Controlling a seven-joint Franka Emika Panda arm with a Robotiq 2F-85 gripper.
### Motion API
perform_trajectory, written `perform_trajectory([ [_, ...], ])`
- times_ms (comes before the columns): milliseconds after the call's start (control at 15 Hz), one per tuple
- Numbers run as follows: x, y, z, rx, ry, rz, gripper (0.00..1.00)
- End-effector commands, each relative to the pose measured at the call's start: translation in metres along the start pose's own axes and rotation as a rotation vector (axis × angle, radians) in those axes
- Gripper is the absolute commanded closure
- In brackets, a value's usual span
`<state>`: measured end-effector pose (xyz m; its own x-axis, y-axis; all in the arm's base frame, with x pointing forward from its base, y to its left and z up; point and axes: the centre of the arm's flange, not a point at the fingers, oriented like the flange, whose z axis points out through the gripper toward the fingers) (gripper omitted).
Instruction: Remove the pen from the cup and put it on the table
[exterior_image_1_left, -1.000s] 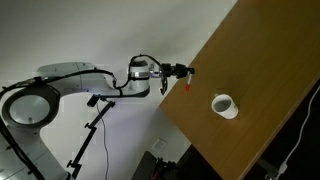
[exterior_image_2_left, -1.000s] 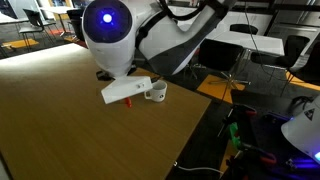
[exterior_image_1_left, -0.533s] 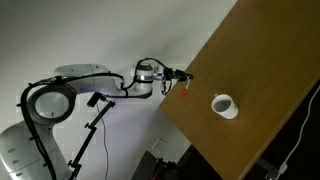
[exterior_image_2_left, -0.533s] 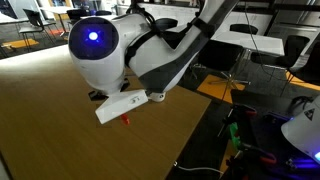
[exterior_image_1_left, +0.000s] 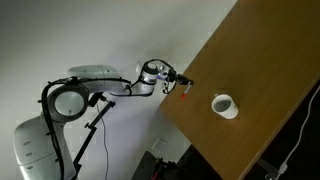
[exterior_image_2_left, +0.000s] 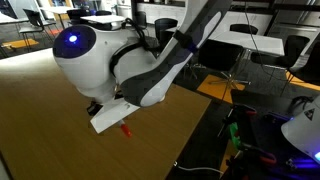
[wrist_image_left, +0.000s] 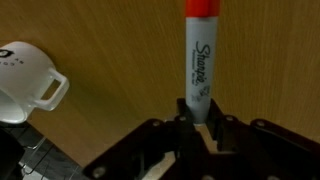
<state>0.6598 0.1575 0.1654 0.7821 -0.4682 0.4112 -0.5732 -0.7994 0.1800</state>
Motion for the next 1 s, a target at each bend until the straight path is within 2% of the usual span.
perform_trajectory([
  [0,0.008,-0.016,0.014,0.006,-0.054,-0.025,0.94],
  [467,0.008,-0.022,0.039,-0.018,-0.116,-0.007,0.94],
  [533,0.008,-0.023,0.041,-0.026,-0.111,0.003,0.56],
  [600,0.008,-0.024,0.041,-0.028,-0.105,0.009,0.52],
  [933,0.010,-0.025,0.034,-0.043,-0.069,0.031,0.16],
])
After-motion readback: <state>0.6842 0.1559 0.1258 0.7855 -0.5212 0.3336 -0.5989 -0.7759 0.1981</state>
